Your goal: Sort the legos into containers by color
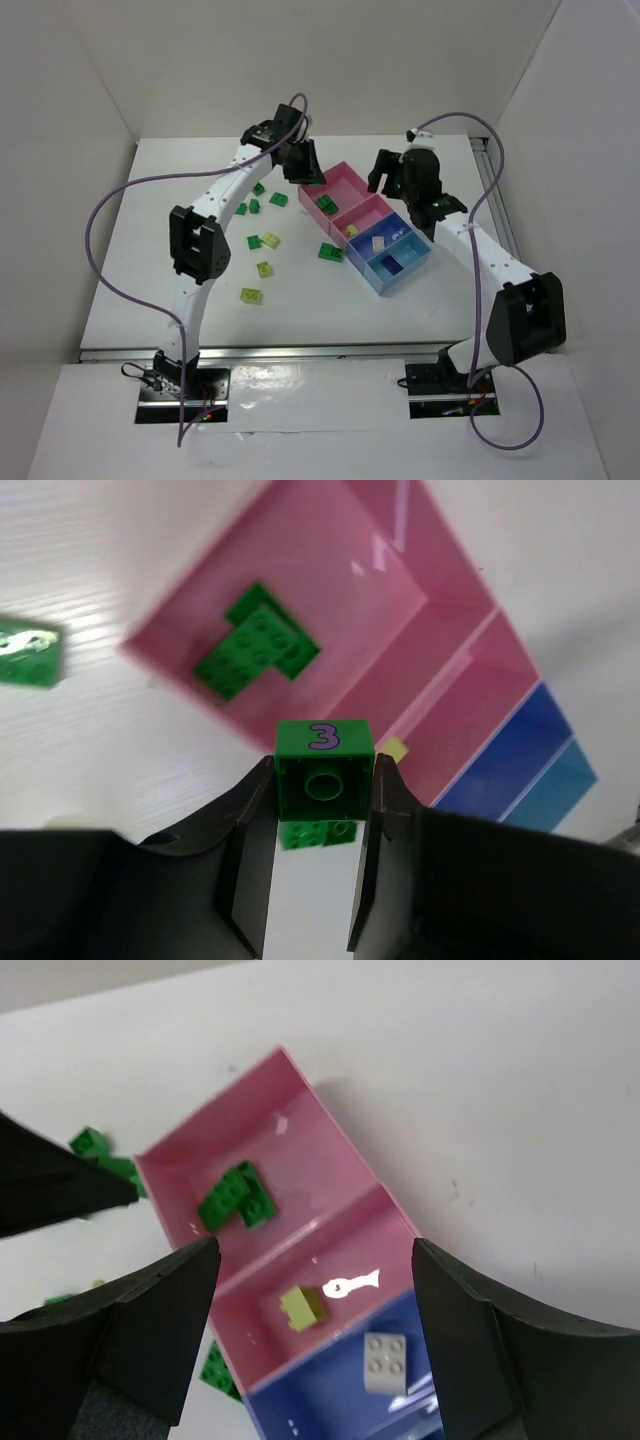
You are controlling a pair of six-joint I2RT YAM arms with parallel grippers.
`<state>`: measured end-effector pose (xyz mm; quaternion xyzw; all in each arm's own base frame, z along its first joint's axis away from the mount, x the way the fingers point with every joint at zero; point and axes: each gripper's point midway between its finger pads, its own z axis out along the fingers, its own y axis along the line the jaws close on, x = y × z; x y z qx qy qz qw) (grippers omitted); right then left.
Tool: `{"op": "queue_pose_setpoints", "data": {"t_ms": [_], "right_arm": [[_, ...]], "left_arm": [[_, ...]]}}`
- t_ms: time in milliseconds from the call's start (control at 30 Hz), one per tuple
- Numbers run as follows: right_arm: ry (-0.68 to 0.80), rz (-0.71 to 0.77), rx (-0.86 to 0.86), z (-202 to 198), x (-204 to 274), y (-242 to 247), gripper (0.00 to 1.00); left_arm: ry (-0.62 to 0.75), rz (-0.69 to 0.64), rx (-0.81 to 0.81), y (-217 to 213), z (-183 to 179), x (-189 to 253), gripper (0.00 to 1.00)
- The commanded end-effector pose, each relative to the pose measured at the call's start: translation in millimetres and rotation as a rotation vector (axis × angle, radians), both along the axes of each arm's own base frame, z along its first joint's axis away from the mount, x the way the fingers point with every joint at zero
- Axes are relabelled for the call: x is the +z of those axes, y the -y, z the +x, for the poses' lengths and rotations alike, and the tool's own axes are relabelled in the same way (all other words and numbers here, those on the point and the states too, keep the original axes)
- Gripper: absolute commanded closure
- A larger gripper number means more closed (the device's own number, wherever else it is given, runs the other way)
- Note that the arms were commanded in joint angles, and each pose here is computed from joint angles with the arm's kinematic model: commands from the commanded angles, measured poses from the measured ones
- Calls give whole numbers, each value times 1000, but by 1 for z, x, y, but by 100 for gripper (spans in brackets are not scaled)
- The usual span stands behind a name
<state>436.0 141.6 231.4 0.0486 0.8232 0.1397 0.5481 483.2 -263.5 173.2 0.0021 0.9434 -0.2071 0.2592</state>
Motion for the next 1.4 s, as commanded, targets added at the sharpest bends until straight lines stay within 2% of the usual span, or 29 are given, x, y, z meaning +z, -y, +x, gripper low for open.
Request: {"op": "queue_pose_setpoints", "data": {"t_ms": [0, 67, 100, 133, 167, 200, 267, 400, 467, 500, 600, 733, 800, 900, 933, 1000, 1033, 1133, 1267, 1367], "right_arm": [[-53, 1, -93, -19, -22, 19, 15], [-85, 9, -50, -37, -30, 17, 15], [-92, 12, -38, -42, -31, 16, 15], [-99, 17, -7, -54, -33, 11, 15], [-106, 25, 41, -64, -34, -1, 15], [-105, 28, 68, -71, -34, -8, 15], [-101, 22, 126, -90, -37, -20, 18], [-138, -20, 254, -122, -53, -64, 20], [-166, -59, 269, -128, -65, -76, 20], [-146, -70, 276, -128, -58, -86, 20], [-160, -89, 292, -127, -61, -99, 20], [-161, -93, 365, -117, -55, -130, 20], [-167, -120, 417, -112, -57, -151, 20], [-187, -132, 478, -108, -66, -178, 20], [-250, -172, 487, -110, -88, -182, 20], [-271, -192, 475, -103, -92, -186, 20], [-288, -201, 456, -104, -98, -188, 20], [-346, -214, 383, -98, -117, -186, 29], [-428, -193, 210, -98, -142, -174, 29], [-457, -165, 157, -95, -152, -171, 29]], "left_arm": [[-17, -101, -29, 35, 12, -13, 73], [-33, -146, -55, 52, 14, -22, 65], [-34, -172, -65, 62, 13, -21, 55], [-27, -207, -92, 68, 13, -16, 40], [-45, -216, -89, 70, 12, -20, 31], [-46, -216, -98, 75, 9, -20, 18], [-15, -204, -100, 70, 6, -6, 0], [87, -106, -62, 40, -4, 27, 0], [90, -34, -19, 16, -10, 23, 0], [133, 8, 47, -8, -7, 37, 0], [54, 171, 188, -76, -13, 3, 0], [-60, 299, 293, -148, -21, -38, 3], [-81, 326, 291, -155, -22, -49, 10], [-111, 364, 255, -161, -18, -67, 11], [-128, 370, 252, -160, -16, -77, 11], [-149, 379, 248, -161, -19, -83, 11], [-160, 383, 246, -161, -19, -88, 11], [-162, 420, 275, -168, -16, -95, 13], [-159, 434, 268, -167, -3, -105, 16], [-139, 432, 261, -164, 10, -106, 21]]}}
